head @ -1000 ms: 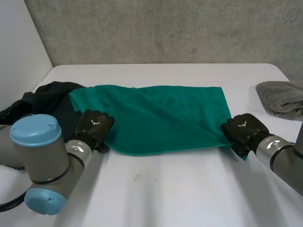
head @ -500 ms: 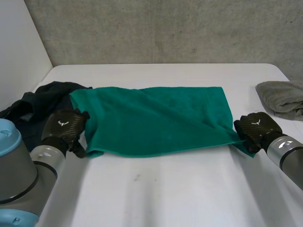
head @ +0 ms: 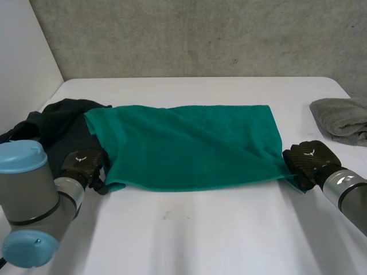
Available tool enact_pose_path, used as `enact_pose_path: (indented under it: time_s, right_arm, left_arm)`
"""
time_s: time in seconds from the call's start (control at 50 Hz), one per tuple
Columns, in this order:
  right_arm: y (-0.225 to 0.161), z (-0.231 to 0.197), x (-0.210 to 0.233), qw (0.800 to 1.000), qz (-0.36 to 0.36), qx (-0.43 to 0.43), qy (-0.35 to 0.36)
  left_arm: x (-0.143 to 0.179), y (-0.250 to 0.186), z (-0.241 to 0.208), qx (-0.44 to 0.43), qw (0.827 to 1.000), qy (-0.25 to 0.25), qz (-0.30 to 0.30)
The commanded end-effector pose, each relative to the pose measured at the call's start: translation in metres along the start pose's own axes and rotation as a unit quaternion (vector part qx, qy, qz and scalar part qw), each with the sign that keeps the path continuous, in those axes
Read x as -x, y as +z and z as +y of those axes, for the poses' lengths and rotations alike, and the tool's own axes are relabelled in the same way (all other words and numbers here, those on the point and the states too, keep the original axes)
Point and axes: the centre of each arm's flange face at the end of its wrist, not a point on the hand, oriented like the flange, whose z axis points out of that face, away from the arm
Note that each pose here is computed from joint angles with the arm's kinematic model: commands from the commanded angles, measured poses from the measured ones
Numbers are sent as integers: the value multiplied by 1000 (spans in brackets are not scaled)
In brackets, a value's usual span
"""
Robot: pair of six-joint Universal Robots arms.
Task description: Fold the laundry.
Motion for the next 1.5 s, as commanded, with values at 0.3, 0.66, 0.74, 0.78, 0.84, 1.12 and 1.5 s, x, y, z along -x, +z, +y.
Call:
enact_pose_path:
  time_s: [0.3, 0.66, 0.74, 0.78, 0.84, 1.12, 1.5]
  right_arm:
    - [-3, -8, -6, 1000, 8, -6, -13]
    - [-106, -39, -37, 967, -84, 156, -186]
    - [-111, -32, -34, 961, -101, 169, -196]
    - [-110, -31, -33, 961, -103, 166, -196]
    - [-105, -28, -31, 963, -100, 156, -196]
    - [-3, -38, -38, 976, -1, 81, -203]
    - [133, -46, -38, 959, 122, -38, -253]
  left_arm:
    - [-2, 7, -19, -26, 1000, 9, 1]
    - [-19, -126, -40, 21, 918, 389, 80]
    - [-23, -143, -25, 44, 904, 411, 108]
    - [-26, -142, -24, 41, 903, 412, 113]
    - [-31, -126, -21, 35, 903, 413, 111]
    - [-57, 15, -46, -87, 911, 401, 27]
    - [-65, 116, -72, -218, 875, 424, -80]
